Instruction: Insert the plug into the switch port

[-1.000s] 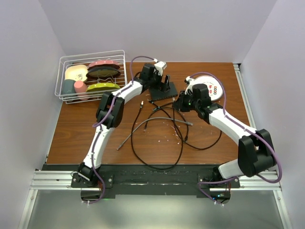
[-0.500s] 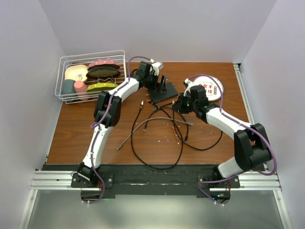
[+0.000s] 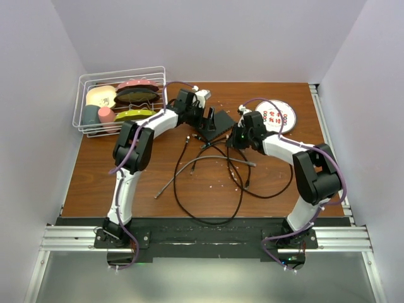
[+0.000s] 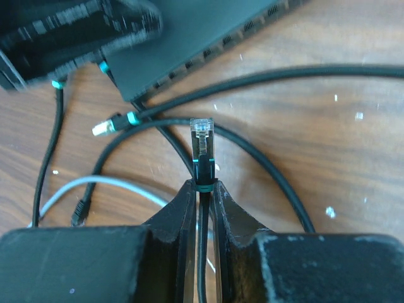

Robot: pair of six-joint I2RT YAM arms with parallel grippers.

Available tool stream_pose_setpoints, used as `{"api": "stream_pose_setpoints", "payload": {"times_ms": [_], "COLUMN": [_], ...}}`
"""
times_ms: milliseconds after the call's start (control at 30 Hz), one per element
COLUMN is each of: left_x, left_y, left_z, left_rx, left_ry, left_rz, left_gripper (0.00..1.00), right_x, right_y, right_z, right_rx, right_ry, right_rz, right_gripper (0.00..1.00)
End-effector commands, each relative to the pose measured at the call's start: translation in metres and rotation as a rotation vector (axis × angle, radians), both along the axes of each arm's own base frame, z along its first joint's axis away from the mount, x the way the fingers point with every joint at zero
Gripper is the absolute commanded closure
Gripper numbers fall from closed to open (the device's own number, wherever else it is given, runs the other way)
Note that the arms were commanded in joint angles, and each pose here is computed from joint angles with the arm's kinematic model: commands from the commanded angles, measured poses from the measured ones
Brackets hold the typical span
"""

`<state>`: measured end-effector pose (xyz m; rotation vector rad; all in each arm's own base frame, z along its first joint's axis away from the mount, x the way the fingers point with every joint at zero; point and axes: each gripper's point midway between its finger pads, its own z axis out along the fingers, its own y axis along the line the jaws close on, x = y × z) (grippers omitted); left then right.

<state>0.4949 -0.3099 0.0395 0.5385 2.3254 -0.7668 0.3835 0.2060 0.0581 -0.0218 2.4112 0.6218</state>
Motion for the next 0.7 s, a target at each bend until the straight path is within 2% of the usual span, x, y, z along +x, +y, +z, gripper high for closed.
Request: {"api": "stream_pose_setpoints", "payload": {"times_ms": [0, 133, 267, 467, 667], "left_x": [-0.016, 0.001, 0.008, -0.01, -0.041], "left_y": [0.029, 0.034, 0.042, 0.057, 0.072], "left_z": [-0.024, 0.014, 0.034, 0.05, 0.053], "left_rx": [0.094, 0.049, 0.045, 0.029, 0.017], "left_ry": [0.079, -0.041, -0.089, -0.128, -0.113], "left_rz": [0.097, 0.15, 0.194, 0.241, 0.277], "left_gripper": [0.0, 0.0, 0.0, 0.0, 0.0], "right_x": [0.032, 0.047, 0.081, 0.131, 0.165], "right_y": [-0.003, -0.013, -0.026, -0.056, -0.062], "right_z": [0.036, 0.04, 0.043, 0.05, 0.033], "right_rx": [-0.042, -0.1, -0.161, -0.183, -0.203], "right_ry": [-0.121, -0.145, -0.174, -0.2, -0.172], "right_rz": [-0.017, -0.073, -0.155, -0.251, -0.261], "right_gripper": [1.0, 1.0, 1.0, 1.0, 1.0]}}
